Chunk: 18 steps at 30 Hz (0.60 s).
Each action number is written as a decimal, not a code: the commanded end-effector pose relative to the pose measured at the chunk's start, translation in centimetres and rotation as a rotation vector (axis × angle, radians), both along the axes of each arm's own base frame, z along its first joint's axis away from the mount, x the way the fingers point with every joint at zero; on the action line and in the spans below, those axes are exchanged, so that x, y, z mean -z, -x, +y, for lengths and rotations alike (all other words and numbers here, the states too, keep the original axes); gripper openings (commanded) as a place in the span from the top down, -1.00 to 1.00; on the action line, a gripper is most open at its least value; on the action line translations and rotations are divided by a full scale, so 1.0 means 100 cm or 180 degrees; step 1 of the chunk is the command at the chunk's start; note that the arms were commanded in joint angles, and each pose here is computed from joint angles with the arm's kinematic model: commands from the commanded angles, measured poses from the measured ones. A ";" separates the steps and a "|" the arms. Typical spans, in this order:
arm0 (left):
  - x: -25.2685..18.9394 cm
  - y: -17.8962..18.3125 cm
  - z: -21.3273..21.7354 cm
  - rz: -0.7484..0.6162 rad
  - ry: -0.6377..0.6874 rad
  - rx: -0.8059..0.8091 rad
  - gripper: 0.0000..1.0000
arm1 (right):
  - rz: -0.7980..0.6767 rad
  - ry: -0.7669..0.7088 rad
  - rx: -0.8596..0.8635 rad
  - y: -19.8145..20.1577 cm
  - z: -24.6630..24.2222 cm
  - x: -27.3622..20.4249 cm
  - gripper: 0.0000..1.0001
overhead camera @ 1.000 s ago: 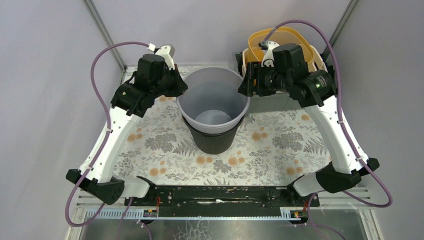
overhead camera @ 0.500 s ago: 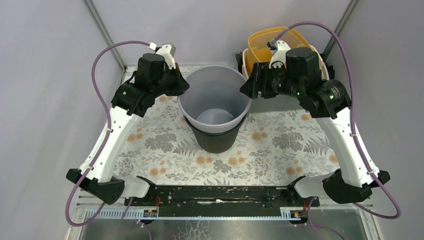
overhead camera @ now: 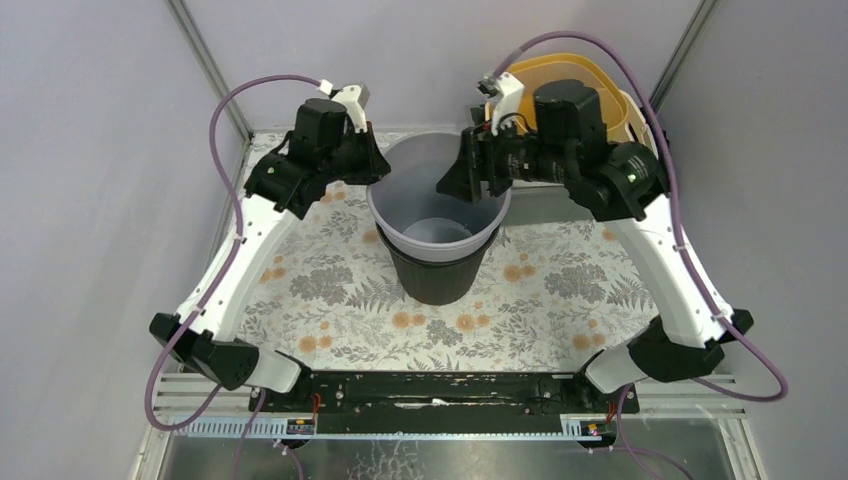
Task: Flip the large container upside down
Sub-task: Pick up the container from the container.
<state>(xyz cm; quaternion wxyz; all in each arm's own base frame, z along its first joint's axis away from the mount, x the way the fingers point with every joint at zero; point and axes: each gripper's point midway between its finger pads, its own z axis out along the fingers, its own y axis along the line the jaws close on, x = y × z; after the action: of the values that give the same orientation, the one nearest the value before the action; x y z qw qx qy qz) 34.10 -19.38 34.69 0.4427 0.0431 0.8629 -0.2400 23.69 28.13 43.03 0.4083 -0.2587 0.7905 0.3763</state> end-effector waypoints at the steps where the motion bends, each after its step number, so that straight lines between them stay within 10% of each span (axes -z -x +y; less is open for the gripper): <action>1: -0.063 -0.020 -0.026 -0.0615 0.0396 0.0238 0.96 | -0.0282 0.0143 -0.0441 0.017 0.026 -0.010 -0.32; 18: -0.051 -0.032 -0.033 -0.0629 0.0351 0.0313 -0.19 | -0.0439 0.1415 -0.0282 0.003 0.068 0.072 -0.32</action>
<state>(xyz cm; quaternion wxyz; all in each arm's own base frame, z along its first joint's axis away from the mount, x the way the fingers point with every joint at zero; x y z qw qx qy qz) 36.94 -21.88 35.68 0.4615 0.0733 0.8413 -0.2719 23.33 36.15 34.21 0.3469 -0.3963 0.8225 0.2149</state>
